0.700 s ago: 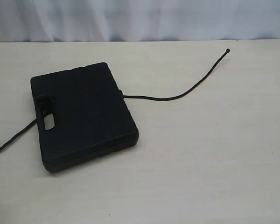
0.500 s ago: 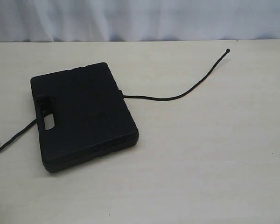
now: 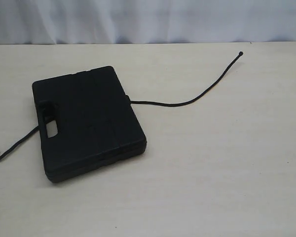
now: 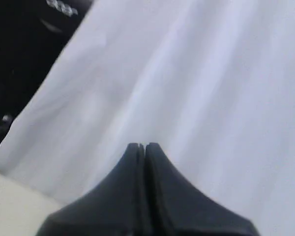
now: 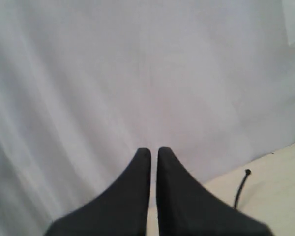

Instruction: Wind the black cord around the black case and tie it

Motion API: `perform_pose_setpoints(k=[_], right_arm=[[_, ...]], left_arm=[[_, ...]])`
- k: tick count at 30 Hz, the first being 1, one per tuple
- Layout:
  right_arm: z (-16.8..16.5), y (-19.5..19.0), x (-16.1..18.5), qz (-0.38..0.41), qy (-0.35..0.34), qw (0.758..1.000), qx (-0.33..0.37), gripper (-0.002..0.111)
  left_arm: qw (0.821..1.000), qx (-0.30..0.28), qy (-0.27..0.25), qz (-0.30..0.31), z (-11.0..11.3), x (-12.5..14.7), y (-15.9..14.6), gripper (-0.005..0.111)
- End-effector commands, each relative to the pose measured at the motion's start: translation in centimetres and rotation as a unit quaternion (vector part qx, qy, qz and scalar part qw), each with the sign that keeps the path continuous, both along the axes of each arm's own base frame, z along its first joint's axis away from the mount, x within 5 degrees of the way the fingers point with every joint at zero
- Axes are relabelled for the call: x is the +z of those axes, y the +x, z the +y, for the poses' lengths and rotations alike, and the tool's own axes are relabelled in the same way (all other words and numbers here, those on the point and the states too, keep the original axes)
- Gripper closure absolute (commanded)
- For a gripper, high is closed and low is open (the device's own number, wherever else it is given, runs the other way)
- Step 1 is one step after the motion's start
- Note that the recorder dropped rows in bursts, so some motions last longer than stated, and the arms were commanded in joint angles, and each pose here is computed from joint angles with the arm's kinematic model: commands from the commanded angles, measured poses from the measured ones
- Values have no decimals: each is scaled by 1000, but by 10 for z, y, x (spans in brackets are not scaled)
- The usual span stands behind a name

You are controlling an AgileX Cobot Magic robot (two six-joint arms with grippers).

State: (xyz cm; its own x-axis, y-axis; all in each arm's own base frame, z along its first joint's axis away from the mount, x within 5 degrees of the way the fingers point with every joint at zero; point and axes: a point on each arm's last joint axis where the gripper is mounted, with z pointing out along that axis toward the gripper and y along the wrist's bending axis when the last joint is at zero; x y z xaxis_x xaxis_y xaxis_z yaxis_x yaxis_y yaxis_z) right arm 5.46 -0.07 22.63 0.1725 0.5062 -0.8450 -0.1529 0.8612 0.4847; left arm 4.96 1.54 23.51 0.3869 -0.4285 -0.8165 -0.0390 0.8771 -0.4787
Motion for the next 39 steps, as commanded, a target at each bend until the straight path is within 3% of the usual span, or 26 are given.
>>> perform_pose_setpoints(k=[1,3,6,9,11,14,15,17,19,23,27,29,33,35,37,39], right_arm=[[-19,-6,13,-91,226,969,-36,104],[-25,-9,18,-131,233,962,-62,104],[-32,-10,22,-162,278,943,-83,104],[-35,-5,43,-176,280,938,-102,104],[-34,3,62,-174,279,939,-104,104],[-27,16,98,-175,199,959,-102,104],[-19,23,113,-165,117,974,-99,104],[-8,33,131,-137,-17,986,-89,104],[4,49,147,-83,-123,987,-62,104],[18,85,162,17,-189,982,-6,104],[30,125,154,118,-231,965,47,104],[35,145,143,168,-243,953,70,104],[40,175,117,235,-251,934,92,104],[42,186,104,258,-252,928,96,104],[43,193,96,272,-253,923,98,104],[43,198,91,281,-253,920,99,104]], left_arm=[[965,18,-161,-209,17,22,-19,107],[943,11,-187,-275,19,29,-26,107],[933,20,-181,-311,21,48,-31,107],[938,4,-153,-309,17,94,-24,107],[952,-4,-91,-294,11,126,-13,107],[979,-28,26,-198,-3,163,14,107],[988,-32,70,-136,-6,172,25,107],[989,-16,147,-1,-6,181,50,107],[977,9,166,131,3,183,71,107],[918,18,177,355,17,166,119,107],[830,-76,213,510,8,131,165,107],[793,-117,209,561,-1,115,182,107],[690,-193,231,658,-22,69,209,107],[650,-222,231,689,-31,47,218,107],[622,-236,223,712,-36,26,229,107],[606,-244,207,728,-39,8,238,107]])
